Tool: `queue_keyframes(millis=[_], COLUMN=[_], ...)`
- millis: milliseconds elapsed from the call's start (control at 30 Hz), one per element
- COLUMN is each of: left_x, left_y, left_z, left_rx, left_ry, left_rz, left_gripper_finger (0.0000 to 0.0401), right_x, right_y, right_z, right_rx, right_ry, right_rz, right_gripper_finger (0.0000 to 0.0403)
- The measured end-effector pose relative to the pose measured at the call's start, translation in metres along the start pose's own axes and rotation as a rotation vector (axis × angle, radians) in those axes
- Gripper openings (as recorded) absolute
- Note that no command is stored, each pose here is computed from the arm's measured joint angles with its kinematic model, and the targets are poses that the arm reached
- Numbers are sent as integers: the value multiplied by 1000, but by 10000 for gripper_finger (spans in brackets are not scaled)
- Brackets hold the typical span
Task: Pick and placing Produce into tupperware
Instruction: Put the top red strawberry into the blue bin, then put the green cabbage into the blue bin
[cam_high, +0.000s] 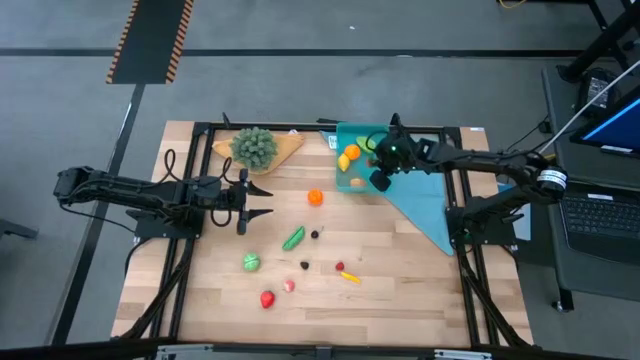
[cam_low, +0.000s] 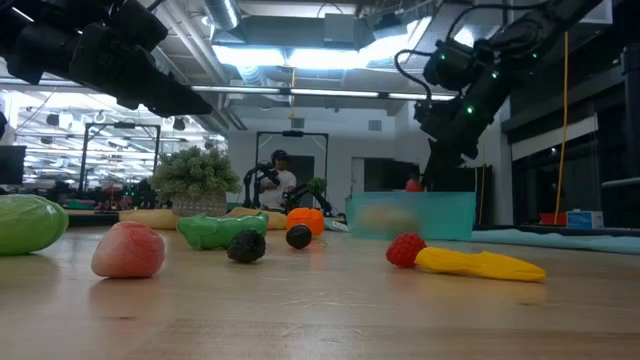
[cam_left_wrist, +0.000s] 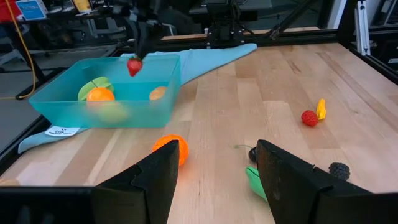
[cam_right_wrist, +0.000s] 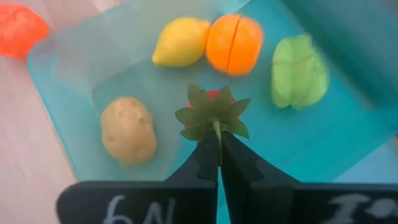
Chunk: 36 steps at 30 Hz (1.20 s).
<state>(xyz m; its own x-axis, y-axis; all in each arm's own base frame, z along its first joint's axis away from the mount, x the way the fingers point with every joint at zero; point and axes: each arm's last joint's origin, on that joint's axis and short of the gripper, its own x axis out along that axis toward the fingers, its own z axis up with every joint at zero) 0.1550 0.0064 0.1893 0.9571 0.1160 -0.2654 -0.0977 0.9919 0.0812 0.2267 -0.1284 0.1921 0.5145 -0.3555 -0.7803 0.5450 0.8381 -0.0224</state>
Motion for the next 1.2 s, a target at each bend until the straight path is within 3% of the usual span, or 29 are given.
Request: queue_keyframes(millis=[600, 933, 1200], left_x=[0, 0, 0], left_y=[0, 0, 0], left_z=[0, 0, 0], left_rx=[1, -50, -49], left_ry=[0, 0, 0], left_rz=[-1, -1, -1], left_gripper_finger=[206, 206, 206], right_x=[15, 15, 11], right_y=[2, 2, 3], right_z=[-27, -25, -7], right_rx=[8, -15, -14], right_ry=[-35, -62, -185], right_rz=[83, 84, 90], right_gripper_finger=[7, 81, 115])
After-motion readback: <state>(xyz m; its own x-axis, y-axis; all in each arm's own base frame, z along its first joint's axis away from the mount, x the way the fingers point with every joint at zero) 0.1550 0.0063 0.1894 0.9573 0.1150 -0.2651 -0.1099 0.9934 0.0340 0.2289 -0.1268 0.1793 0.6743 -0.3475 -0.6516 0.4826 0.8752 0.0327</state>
